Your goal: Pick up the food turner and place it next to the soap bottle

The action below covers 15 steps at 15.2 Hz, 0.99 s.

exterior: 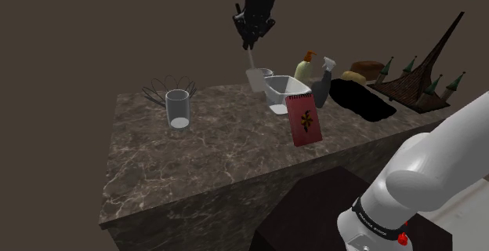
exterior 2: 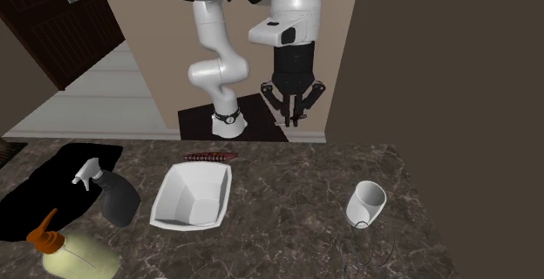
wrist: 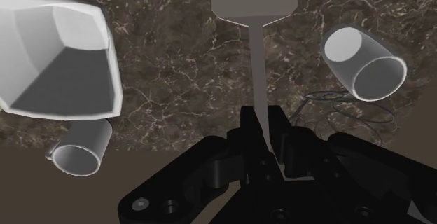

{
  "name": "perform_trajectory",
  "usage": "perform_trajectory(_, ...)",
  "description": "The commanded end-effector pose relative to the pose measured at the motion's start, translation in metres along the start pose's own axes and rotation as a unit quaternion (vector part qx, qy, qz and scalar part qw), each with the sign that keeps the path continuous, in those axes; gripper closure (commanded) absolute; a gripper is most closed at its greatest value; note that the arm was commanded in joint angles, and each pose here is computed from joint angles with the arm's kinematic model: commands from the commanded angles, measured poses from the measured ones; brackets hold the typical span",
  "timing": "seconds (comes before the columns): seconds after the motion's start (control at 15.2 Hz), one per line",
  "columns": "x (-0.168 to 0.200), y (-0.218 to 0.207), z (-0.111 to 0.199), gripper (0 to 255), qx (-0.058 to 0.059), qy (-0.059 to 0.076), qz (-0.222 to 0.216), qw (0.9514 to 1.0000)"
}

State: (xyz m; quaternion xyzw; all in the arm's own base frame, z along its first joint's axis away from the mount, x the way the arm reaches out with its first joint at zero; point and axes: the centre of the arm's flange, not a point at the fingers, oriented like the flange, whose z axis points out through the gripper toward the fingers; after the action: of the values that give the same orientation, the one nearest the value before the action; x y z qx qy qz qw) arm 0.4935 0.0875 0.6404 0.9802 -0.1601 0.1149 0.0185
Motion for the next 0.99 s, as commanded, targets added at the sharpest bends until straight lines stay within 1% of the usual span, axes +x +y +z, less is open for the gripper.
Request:
perform_trajectory(0.0,-0.001,0.013,-0.003,255,0.000,0.000,0.000,1.0000)
perform_trajectory(0.92,-0.027,0.196,-0.010,255,0.000,0.000,0.000,1.0000)
